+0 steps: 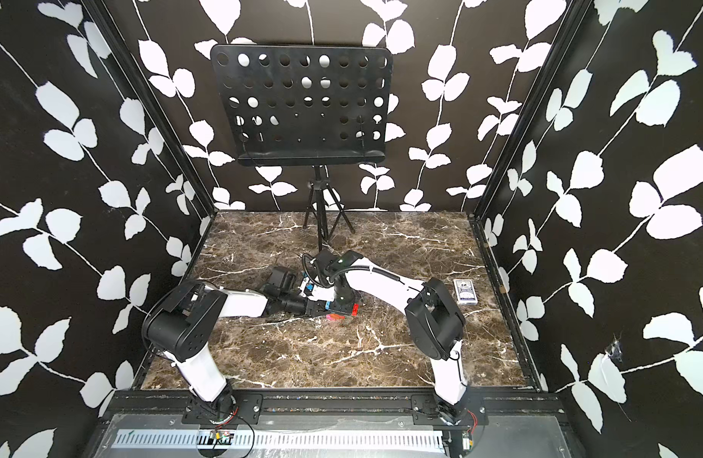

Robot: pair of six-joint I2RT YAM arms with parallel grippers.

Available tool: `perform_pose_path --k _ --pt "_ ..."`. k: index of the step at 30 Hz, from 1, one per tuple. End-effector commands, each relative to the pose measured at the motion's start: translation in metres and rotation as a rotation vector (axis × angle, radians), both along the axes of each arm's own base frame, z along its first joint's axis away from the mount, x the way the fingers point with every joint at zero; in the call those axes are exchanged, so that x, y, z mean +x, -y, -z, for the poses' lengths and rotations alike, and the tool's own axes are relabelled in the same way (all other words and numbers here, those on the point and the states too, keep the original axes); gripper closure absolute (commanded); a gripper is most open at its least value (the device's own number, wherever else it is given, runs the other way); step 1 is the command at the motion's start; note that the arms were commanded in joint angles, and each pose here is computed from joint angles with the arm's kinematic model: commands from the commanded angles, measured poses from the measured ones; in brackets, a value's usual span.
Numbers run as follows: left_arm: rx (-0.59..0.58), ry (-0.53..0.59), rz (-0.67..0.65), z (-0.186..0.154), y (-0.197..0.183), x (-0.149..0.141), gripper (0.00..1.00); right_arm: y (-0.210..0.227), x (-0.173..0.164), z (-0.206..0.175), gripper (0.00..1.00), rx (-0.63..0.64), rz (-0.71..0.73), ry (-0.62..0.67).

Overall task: Assemble the letter y with lego
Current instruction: Assemble the lego brick with the lego brick.

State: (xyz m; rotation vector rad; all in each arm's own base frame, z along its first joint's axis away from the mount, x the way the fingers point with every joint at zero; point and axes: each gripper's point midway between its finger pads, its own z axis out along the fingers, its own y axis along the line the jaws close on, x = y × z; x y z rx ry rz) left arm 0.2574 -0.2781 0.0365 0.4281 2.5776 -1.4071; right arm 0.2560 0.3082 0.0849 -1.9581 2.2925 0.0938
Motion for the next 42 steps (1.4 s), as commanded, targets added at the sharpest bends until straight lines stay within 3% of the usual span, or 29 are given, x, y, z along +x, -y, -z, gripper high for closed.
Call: perform_pose_path --k 1,27,42 --pt "0.252 -0.138 -0.073 0.064 -0.034 -0.022 0.6 -0.002 -0.016 0.017 0.69 -0.004 -0.004 -0.067" --pt "0.253 -0.139 -0.073 0.064 -0.034 -0.022 0.6 -0.008 -0.018 0.025 0.69 0.015 0.012 -0.062" --pt "0.255 -0.147 -0.075 0.066 -0.034 -0.023 0.6 -0.005 -0.019 0.043 0.7 -0.074 -0.044 -0.082"
